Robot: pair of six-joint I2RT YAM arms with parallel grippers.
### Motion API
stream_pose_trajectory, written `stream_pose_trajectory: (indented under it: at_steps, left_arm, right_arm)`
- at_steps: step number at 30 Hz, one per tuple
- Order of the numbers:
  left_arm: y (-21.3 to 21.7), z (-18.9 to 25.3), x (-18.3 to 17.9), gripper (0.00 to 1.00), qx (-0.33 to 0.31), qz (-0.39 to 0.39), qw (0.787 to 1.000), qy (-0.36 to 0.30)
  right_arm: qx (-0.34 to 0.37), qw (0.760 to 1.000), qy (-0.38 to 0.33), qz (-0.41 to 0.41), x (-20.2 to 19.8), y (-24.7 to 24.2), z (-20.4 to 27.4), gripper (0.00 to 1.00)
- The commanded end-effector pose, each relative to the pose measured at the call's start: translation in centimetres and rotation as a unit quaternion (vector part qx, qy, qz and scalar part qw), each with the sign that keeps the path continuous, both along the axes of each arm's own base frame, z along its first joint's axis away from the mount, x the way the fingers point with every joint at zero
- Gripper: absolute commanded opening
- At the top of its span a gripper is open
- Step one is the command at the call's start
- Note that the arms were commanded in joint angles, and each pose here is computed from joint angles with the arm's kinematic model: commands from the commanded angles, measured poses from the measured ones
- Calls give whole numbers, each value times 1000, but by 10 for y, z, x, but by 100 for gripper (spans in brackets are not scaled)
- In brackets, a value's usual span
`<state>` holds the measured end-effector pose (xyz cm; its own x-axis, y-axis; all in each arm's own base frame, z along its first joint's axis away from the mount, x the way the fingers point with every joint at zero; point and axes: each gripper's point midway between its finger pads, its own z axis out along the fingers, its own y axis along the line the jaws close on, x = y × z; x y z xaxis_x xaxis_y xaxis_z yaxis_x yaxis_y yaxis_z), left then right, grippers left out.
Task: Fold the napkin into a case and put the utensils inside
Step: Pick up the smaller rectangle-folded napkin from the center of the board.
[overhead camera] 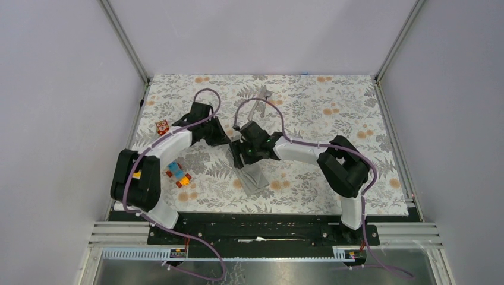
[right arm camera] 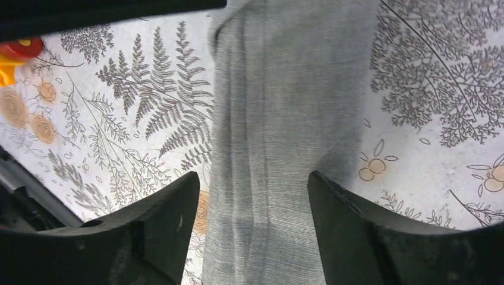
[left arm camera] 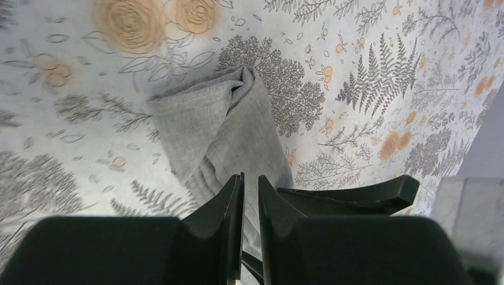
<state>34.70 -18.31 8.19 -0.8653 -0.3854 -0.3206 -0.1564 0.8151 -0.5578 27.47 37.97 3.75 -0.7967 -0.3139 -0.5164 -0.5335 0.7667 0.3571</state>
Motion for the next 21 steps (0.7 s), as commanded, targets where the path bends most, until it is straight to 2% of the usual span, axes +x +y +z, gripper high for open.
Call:
stream_pose_trajectory:
  at_steps: [1,4,7,17,19,21]
  left_arm:
    - [36,41,5,20,51,42,997,-49]
    - [74,45,-1,23,98,95,990,-46]
    - [92,46,-11,25,99,117,987,-44]
    - [99,50,-28,26,98,119,987,-55]
    - [98,50,-30,26,94,116,987,-55]
    - [98,51,-33,26,92,116,987,-56]
  right_arm:
    - [-63,992,-102,29,7,12,20,76]
    - [-97,986,-134,29,5,18,17,79]
    - [-128,979,-158,20,5,21,14,79]
    - [-202,956,-213,-9,6,22,-11,73]
    - [-210,954,-211,-17,6,19,-19,70]
    - [-219,952,-211,-30,7,14,-27,62]
